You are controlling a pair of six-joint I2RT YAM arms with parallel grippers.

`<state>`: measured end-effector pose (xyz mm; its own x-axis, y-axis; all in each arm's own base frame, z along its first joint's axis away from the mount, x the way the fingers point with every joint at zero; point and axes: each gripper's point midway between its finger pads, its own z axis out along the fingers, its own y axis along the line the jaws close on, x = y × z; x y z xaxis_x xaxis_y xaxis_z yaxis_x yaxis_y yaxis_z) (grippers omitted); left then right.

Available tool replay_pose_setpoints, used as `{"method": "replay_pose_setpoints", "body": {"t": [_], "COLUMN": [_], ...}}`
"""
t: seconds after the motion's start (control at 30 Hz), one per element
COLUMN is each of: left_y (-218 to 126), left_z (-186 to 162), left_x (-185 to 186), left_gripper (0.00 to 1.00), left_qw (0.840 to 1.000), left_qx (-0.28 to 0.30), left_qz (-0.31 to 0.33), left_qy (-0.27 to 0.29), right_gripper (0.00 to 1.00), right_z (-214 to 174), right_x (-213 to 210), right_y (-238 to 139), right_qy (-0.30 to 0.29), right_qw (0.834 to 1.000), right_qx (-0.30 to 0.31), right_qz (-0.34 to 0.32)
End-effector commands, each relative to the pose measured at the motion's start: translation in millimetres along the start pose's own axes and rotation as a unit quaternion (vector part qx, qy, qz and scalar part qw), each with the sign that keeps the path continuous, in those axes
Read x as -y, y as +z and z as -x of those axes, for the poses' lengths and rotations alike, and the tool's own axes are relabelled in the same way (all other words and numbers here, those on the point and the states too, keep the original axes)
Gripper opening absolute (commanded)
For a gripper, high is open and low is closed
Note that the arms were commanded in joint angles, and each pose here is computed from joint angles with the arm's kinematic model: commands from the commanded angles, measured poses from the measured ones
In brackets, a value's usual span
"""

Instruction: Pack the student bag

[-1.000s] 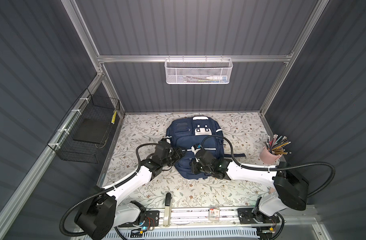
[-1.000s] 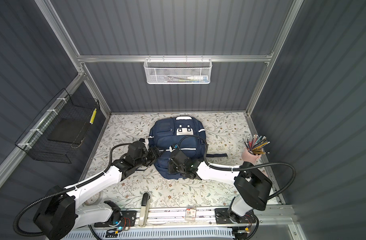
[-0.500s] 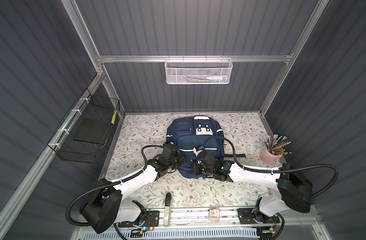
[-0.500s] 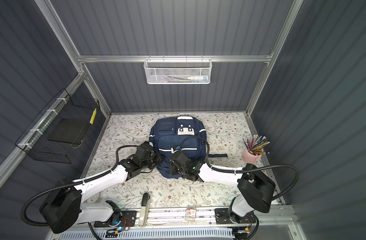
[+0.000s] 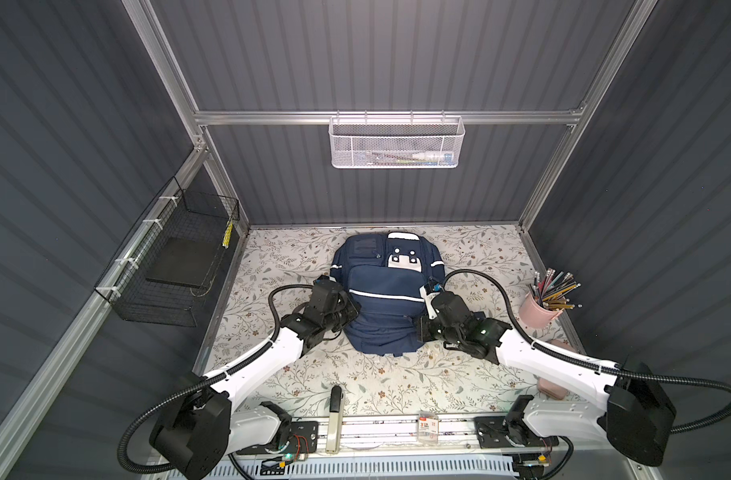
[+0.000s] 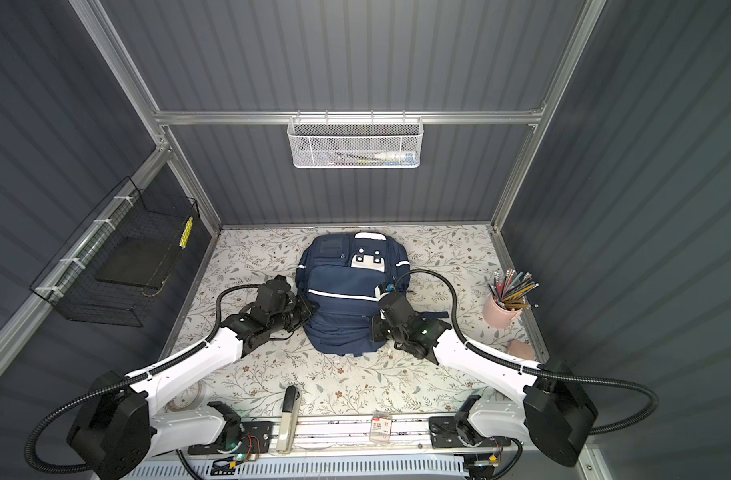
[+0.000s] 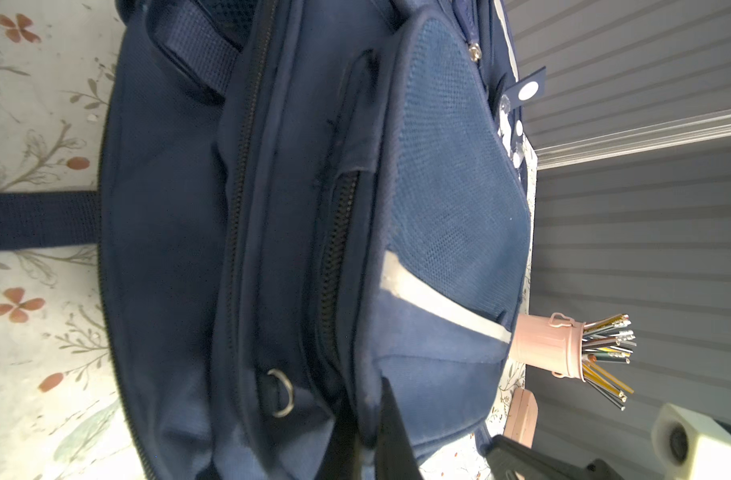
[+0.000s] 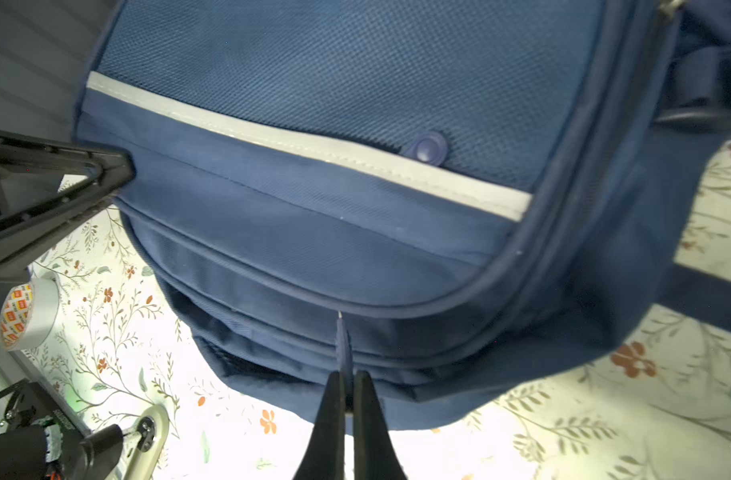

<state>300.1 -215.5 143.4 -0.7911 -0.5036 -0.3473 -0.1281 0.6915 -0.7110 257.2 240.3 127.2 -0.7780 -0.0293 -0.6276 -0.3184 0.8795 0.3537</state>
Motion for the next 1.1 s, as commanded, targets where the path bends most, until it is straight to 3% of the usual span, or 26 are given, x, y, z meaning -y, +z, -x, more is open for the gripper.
{"method": "replay_pose_setpoints", "body": {"t": [0.0, 0.13, 0.2, 0.43, 0.53, 0.77, 1.07], "left_y": [-9.1, -16.6, -17.7, -1.3, 3.7, -6.2, -4.6], "left_z": [18.4, 29.3, 30.2, 18.6, 16.4, 23.4, 19.3], "left_x": [-3.3, -8.6, -5.4, 4.7, 5.3, 13.3, 8.3], "left_gripper": [0.0, 0.0, 0.0, 0.0, 0.02, 0.01, 0.01], "left_qw": [0.999, 0.999, 0.999, 0.999, 0.998, 0.998, 0.999], "left_qx": [0.032, 0.042, 0.042, 0.009, 0.003, 0.015, 0.01], "left_qz": [0.014, 0.01, 0.003, -0.044, -0.052, -0.053, -0.05], "left_qy": [0.015, 0.005, 0.006, -0.02, -0.024, -0.013, -0.018], "right_gripper": [0.0, 0.0, 0.0, 0.0, 0.0, 0.4, 0.45], "right_z": [-10.7, -5.6, 3.4, 9.4, 6.8, -11.2, -8.0], "right_x": [52.4, 92.9, 95.9, 52.3, 21.2, -3.4, 0.5], "right_y": [-4.9, -4.5, -6.2, -9.9, -15.0, 8.7, 24.3], "right_qy": [-0.01, 0.043, 0.041, 0.021, -0.022, -0.068, -0.068], "right_qw": [0.995, 0.992, 0.993, 1.0, 0.998, 0.995, 0.997], "right_qx": [-0.022, -0.01, 0.007, 0.021, 0.042, -0.015, -0.025], "right_qz": [-0.101, -0.119, -0.112, -0.007, 0.044, 0.068, 0.036]}}
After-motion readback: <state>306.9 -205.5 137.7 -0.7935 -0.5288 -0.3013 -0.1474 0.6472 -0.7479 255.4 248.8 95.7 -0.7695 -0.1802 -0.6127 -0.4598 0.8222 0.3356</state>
